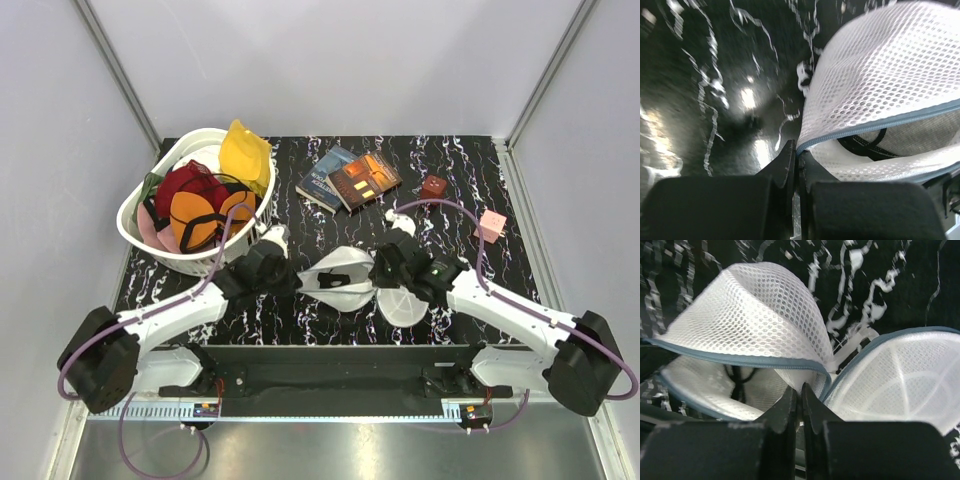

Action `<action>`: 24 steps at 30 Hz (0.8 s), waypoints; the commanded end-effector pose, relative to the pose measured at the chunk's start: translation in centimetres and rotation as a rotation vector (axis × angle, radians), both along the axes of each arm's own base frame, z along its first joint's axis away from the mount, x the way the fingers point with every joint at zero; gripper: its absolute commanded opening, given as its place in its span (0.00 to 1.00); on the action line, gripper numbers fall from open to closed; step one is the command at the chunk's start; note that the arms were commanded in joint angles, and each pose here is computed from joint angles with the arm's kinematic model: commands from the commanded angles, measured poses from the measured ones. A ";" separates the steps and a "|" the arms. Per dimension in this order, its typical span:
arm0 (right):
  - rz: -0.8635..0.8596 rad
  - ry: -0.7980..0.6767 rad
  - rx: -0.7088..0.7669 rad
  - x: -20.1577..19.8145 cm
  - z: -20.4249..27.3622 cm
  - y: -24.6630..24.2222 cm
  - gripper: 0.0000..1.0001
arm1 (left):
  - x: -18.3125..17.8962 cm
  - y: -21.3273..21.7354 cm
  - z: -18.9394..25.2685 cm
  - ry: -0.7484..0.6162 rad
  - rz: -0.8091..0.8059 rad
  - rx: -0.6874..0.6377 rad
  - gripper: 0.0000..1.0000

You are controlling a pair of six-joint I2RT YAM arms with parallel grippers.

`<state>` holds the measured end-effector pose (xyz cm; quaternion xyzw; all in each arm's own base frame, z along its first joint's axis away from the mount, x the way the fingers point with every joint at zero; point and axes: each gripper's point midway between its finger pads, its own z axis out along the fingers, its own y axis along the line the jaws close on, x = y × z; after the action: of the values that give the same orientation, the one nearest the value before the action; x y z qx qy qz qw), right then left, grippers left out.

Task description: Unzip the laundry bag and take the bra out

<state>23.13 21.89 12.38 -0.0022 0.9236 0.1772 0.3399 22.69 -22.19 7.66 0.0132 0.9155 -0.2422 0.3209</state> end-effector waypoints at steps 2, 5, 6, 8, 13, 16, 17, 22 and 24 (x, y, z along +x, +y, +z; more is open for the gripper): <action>-0.043 0.070 -0.062 -1.1 -2.5 -1.7 0.23 | 0.1 -2.4 0.0 -0.036 -0.021 -0.057 0.00; -0.033 0.057 -0.037 -1.2 -1.8 -1.5 0.48 | -0.4 -3.3 0.0 -0.041 -0.040 -0.059 0.00; -0.019 0.041 -0.022 -1.2 -1.0 -1.3 0.50 | -0.6 -3.6 0.0 -0.041 -0.044 -0.061 0.00; 0.045 0.012 0.013 -1.4 0.7 -0.4 0.52 | -1.1 -4.0 -0.3 -0.035 -0.054 -0.056 0.00; 0.201 -0.075 0.147 -2.0 4.8 2.4 0.54 | -1.5 -5.0 -0.1 -0.050 -0.057 -0.093 0.00; 0.281 -0.065 0.177 -2.3 4.6 4.1 0.53 | -1.6 -5.2 -0.2 -0.047 -0.052 -0.095 0.00; 0.308 -0.059 0.190 -2.3 4.3 5.1 0.53 | -1.6 -5.2 -0.2 -0.048 -0.052 -0.096 0.00; 0.369 -0.048 0.191 -2.0 2.9 7.3 0.54 | -1.8 -5.4 -0.4 -0.043 -0.053 -0.098 0.00; 0.381 -0.039 0.179 -1.9 2.1 8.0 0.56 | -1.7 -5.5 -0.3 -0.043 -0.049 -0.103 0.00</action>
<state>20.66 27.00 13.02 -0.1128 0.9041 0.2824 0.3001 20.19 -27.13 6.83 0.0384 0.9044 -0.2861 0.3141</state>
